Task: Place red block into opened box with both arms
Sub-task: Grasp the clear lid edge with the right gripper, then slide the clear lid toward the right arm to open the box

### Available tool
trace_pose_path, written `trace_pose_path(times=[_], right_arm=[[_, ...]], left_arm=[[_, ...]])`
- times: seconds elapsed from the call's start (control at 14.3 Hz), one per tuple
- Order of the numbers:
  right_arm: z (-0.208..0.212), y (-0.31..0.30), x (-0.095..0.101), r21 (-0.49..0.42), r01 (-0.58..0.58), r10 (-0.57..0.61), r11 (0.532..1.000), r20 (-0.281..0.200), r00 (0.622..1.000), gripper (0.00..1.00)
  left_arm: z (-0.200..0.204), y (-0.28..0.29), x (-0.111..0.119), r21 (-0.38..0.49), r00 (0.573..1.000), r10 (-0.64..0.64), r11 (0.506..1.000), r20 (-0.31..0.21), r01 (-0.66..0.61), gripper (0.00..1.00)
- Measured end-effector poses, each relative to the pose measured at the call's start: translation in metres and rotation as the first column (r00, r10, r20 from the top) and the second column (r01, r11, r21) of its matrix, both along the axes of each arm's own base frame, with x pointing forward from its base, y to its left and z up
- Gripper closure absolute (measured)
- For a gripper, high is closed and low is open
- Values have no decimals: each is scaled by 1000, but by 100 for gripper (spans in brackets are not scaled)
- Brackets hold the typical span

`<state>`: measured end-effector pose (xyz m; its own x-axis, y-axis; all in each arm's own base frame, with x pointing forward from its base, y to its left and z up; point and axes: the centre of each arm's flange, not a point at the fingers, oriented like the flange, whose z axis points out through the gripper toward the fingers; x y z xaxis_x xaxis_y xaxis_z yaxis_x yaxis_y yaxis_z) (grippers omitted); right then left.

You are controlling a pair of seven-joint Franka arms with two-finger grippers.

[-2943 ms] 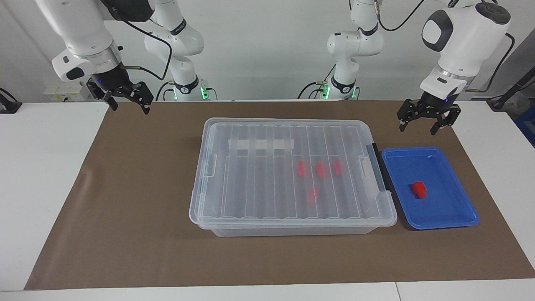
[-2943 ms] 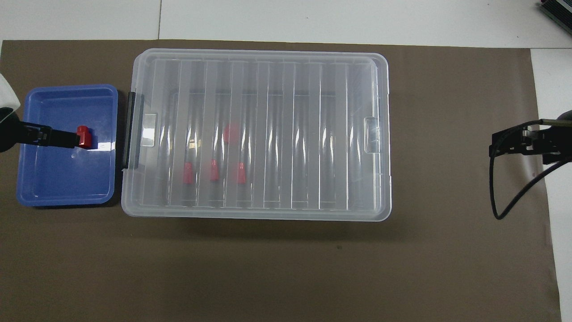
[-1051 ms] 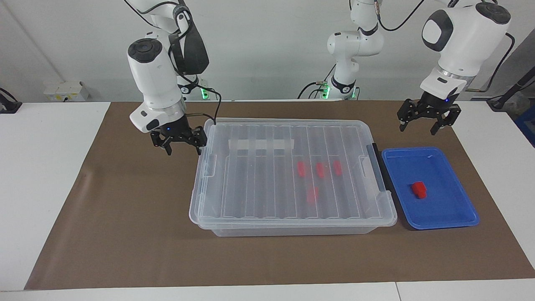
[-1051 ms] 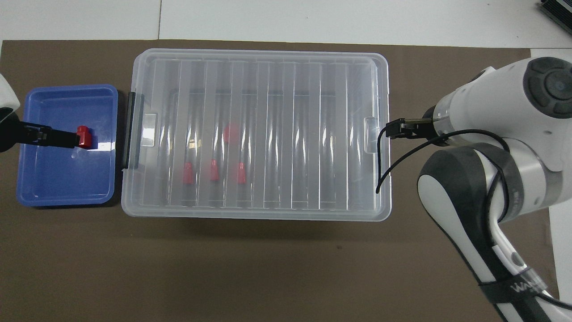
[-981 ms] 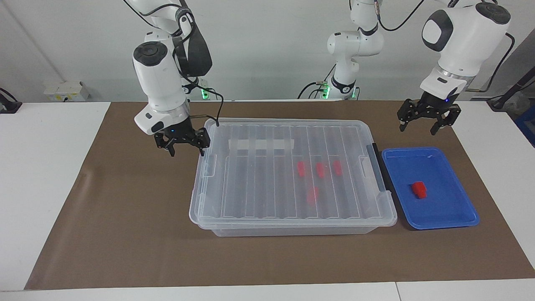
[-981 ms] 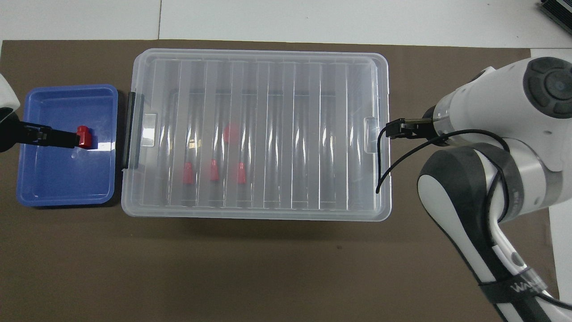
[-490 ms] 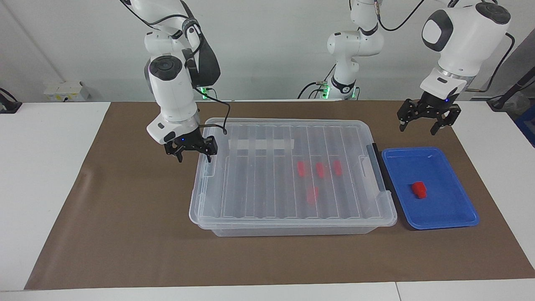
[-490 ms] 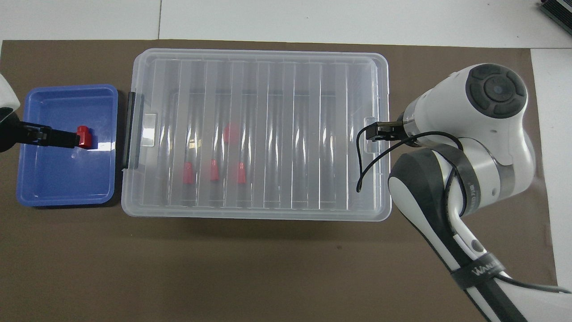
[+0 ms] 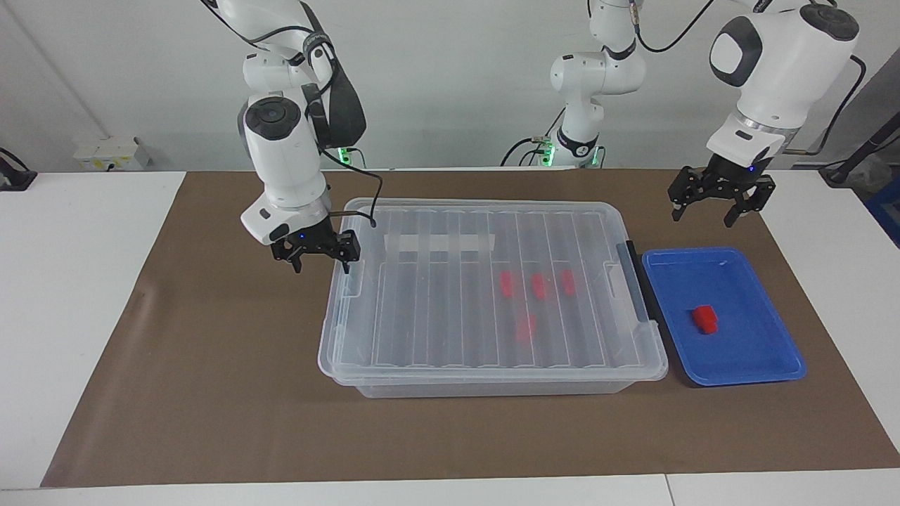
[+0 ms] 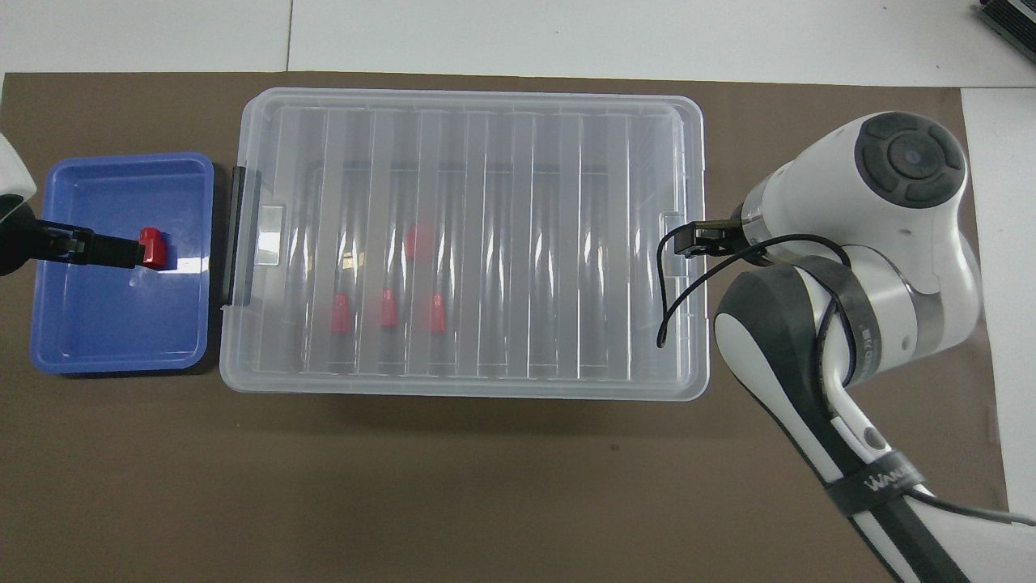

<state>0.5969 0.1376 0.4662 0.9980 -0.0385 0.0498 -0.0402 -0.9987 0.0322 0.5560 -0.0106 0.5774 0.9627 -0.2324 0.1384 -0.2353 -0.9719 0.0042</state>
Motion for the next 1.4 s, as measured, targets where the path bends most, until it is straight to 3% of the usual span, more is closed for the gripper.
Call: trace_pose_path(times=[0.63,1.4], right_arm=[[-2,-45,9,-20,-79,79,997,-10,997,2],[-5,-147,12,-49,-246,242,968,-72,968,0]], left_arm=[[0,0,0,0,1000,0,1000,0,0,0],[0,0,0,0,1000,0,1000,0,0,0]])
